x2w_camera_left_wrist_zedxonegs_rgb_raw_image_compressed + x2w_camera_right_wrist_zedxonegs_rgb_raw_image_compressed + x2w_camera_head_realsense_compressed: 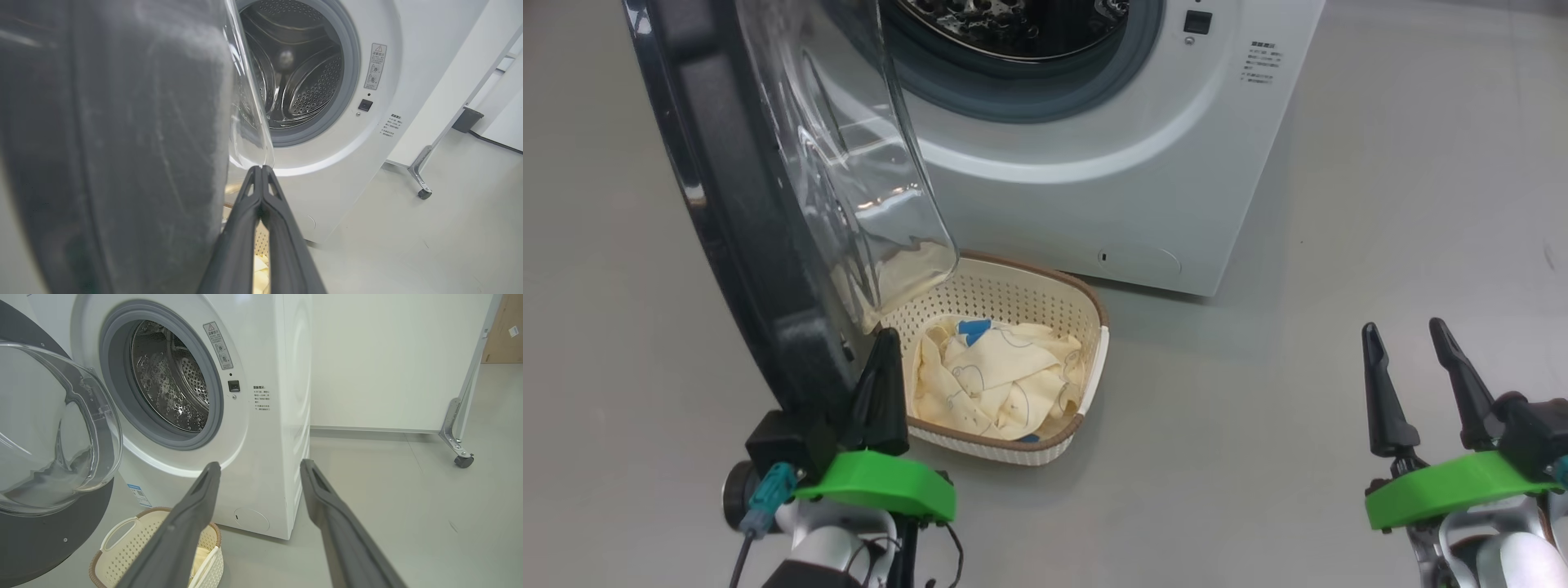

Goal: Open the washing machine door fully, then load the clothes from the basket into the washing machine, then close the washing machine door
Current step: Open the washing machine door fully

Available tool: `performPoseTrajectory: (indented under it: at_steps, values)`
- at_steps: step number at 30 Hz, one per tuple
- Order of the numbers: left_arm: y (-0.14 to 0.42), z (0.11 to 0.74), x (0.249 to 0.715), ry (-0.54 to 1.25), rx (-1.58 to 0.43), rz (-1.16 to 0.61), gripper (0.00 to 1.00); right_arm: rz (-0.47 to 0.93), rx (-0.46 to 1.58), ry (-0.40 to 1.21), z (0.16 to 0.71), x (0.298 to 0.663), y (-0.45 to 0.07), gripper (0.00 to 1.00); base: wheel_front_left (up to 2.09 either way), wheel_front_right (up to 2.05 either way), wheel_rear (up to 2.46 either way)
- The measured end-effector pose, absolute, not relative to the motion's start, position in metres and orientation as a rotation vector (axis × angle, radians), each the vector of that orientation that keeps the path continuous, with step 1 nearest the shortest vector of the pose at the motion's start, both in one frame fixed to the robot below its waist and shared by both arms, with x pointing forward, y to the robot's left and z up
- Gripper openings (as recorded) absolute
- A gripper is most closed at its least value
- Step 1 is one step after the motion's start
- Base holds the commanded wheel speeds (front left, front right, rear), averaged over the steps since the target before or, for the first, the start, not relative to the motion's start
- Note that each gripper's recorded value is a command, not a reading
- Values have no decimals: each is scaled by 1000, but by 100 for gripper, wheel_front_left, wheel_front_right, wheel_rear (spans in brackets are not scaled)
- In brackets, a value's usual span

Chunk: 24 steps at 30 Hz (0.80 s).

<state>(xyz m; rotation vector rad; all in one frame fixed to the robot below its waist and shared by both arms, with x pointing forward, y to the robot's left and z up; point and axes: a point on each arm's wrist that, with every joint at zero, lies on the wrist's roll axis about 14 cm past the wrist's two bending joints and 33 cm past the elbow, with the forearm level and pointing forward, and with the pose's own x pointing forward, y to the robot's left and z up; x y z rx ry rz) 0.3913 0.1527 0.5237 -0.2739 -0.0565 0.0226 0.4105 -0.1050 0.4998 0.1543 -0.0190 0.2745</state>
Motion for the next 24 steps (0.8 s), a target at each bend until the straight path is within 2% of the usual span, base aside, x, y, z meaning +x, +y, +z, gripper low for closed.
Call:
performPoseTrajectory:
  at_steps: [24]
  values:
    - [236,517,347,-57,-219,229,0,352,152,-16,502,413,-78,100,0,0,0]
